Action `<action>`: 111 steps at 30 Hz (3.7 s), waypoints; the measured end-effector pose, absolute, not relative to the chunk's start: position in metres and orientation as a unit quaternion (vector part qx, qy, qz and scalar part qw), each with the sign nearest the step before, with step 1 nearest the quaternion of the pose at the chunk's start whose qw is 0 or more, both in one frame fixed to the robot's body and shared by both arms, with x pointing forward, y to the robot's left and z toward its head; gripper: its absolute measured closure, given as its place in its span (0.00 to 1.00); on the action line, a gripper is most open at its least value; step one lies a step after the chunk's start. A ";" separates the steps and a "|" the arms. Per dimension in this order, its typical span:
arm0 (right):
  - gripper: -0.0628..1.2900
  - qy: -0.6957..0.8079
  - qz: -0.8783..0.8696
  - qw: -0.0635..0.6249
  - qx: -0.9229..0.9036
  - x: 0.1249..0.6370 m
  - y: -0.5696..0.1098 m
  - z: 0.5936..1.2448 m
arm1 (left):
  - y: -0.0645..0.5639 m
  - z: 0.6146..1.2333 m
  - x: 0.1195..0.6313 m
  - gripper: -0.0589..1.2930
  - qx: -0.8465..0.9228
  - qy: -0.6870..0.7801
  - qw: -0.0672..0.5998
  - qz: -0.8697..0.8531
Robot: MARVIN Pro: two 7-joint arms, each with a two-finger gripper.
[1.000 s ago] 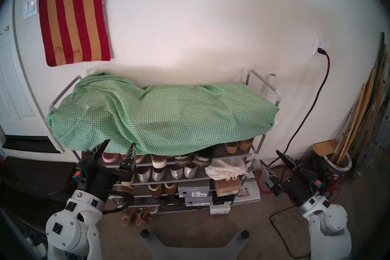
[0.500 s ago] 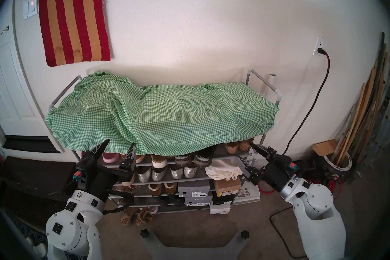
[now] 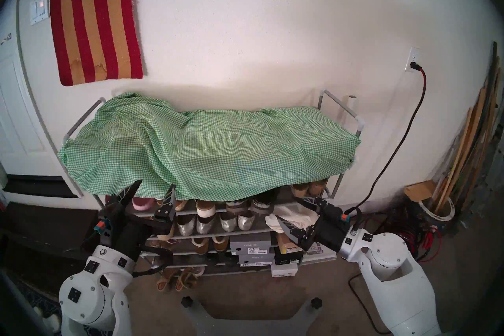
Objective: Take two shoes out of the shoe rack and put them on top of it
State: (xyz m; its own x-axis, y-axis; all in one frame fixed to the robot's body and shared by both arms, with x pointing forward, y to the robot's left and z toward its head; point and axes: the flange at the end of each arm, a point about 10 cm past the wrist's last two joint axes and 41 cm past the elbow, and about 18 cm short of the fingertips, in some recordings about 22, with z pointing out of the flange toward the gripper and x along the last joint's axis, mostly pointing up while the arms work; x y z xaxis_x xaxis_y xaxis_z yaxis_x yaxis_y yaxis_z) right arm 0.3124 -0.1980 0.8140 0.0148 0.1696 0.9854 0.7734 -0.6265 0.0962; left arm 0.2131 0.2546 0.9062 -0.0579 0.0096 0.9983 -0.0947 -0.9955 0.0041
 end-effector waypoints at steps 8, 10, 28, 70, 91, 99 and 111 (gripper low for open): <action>0.05 -0.424 -0.586 0.223 -0.653 0.315 -0.188 0.802 | 0.255 0.906 0.213 0.05 0.685 -0.031 0.036 0.727; 0.05 -0.439 -0.581 0.215 -0.650 0.315 -0.187 0.799 | 0.255 0.906 0.213 0.05 0.685 -0.031 0.036 0.727; 0.05 -0.525 -0.587 0.151 -0.597 0.324 -0.178 0.791 | 0.255 0.906 0.213 0.05 0.685 -0.031 0.036 0.727; 0.05 -0.559 -0.580 0.108 -0.583 0.355 -0.165 0.770 | 0.255 0.906 0.213 0.05 0.685 -0.031 0.036 0.727; 0.05 -0.533 -0.572 0.115 -0.612 0.370 -0.169 0.758 | 0.255 0.906 0.213 0.05 0.685 -0.031 0.036 0.727; 0.05 -0.528 -0.566 0.121 -0.621 0.376 -0.169 0.752 | 0.255 0.906 0.213 0.05 0.685 -0.031 0.036 0.727; 0.05 -0.528 -0.580 0.115 -0.610 0.388 -0.163 0.759 | 0.255 0.906 0.213 0.05 0.685 -0.031 0.036 0.727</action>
